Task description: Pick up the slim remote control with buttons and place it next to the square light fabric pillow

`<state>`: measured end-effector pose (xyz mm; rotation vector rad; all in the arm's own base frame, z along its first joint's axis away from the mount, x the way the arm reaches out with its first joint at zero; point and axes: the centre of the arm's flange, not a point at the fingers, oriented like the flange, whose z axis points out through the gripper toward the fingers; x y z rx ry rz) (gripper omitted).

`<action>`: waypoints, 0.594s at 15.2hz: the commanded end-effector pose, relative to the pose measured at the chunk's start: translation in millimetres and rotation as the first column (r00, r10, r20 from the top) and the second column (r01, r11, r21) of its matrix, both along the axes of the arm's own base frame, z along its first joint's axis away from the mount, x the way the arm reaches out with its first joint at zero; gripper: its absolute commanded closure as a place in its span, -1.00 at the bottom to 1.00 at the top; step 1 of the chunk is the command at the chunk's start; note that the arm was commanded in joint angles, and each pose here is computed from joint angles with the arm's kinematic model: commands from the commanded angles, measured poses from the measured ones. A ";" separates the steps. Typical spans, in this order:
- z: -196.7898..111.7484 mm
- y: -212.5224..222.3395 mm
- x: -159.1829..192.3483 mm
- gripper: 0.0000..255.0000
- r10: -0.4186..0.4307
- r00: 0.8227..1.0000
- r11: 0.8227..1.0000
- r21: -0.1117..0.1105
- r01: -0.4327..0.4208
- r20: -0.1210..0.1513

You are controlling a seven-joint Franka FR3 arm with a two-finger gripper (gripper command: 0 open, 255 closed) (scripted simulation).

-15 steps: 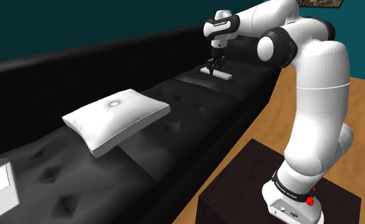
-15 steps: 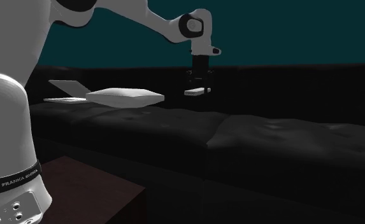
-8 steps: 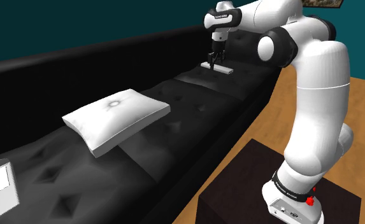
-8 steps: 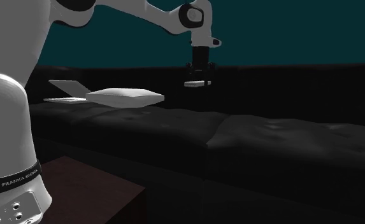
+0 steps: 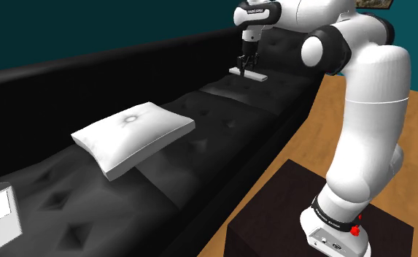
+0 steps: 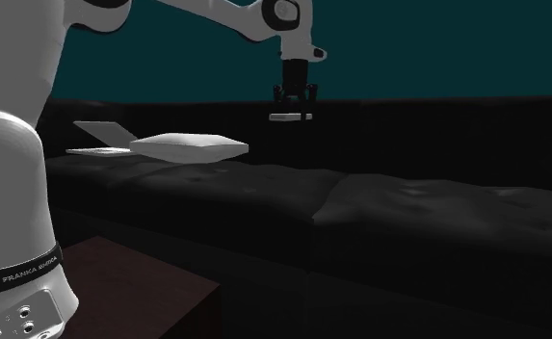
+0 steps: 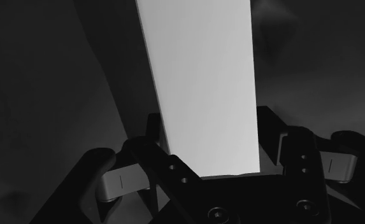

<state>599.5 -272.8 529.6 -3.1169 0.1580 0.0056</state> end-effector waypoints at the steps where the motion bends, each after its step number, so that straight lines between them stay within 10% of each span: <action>1: -1.5 26.7 -7.4 1.00 0.000 1.000 1.000 0.000 0.000 0.000; 9: -1.3 126.8 -41.2 1.00 0.000 1.000 1.000 0.000 0.000 0.000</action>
